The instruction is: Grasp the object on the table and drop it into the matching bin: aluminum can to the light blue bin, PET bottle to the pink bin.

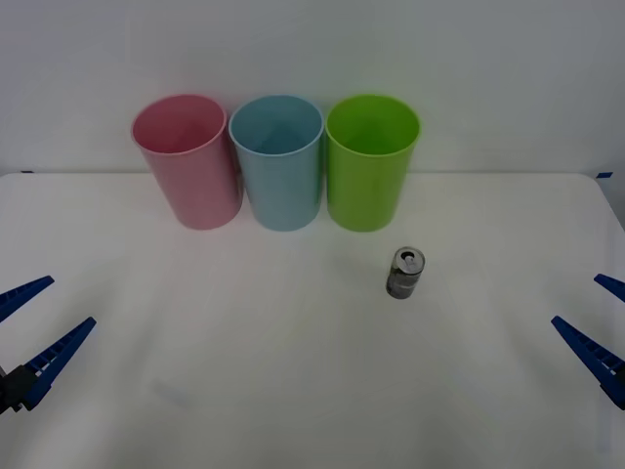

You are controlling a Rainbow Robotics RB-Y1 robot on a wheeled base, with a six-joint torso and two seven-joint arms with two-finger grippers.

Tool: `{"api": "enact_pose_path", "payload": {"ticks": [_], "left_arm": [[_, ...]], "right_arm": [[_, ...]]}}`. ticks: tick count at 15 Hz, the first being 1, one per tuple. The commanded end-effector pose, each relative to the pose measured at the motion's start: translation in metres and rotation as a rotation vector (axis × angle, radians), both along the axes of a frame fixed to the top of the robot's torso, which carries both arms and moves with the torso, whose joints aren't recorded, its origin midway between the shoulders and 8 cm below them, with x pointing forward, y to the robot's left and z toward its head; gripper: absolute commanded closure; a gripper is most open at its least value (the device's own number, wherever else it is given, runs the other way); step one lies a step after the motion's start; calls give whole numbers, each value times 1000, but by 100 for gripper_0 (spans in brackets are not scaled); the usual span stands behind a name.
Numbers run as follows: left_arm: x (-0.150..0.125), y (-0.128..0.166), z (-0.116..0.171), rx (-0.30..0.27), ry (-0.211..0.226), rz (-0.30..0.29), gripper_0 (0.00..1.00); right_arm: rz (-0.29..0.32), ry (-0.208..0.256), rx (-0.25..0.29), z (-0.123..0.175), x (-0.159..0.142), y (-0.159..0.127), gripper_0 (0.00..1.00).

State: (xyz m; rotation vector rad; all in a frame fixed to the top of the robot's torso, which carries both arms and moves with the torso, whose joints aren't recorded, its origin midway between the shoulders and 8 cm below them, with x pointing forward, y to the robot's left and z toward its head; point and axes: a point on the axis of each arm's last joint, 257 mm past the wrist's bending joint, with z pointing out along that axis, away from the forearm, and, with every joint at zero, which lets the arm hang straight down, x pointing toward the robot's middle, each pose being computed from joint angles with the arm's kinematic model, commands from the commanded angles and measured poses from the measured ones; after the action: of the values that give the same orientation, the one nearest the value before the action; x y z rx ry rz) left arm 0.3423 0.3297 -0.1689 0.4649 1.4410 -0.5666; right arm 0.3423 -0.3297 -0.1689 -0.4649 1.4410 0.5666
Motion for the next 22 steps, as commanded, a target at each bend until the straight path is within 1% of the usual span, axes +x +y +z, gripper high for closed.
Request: {"api": "enact_pose_path", "payload": {"ticks": [1,2,5,9,11,12,14,16,19,22], "left_arm": [[0,0,0,0,0,0,0],[0,0,0,0,0,0,0],[0,0,0,0,0,0,0],[0,0,0,0,0,0,0],[0,0,0,0,0,0,0],[0,0,0,0,0,0,0],[0,0,0,0,0,0,0],[0,0,0,0,0,0,0],[0,0,0,0,0,0,0],[0,0,0,0,0,0,0]], "right_arm": [[0,0,0,0,0,0,0],[1,11,18,-7,0,5,0],[4,6,8,-5,2,7,0],[-7,37,-10,-17,-7,2,0],[-12,54,-12,-28,-10,0,0],[-8,52,-23,-38,-10,2,0],[-6,26,-68,-54,-5,6,0],[2,16,-90,-68,1,14,0],[7,-7,-125,-89,18,25,0],[12,-9,-150,-107,35,38,0]]}}
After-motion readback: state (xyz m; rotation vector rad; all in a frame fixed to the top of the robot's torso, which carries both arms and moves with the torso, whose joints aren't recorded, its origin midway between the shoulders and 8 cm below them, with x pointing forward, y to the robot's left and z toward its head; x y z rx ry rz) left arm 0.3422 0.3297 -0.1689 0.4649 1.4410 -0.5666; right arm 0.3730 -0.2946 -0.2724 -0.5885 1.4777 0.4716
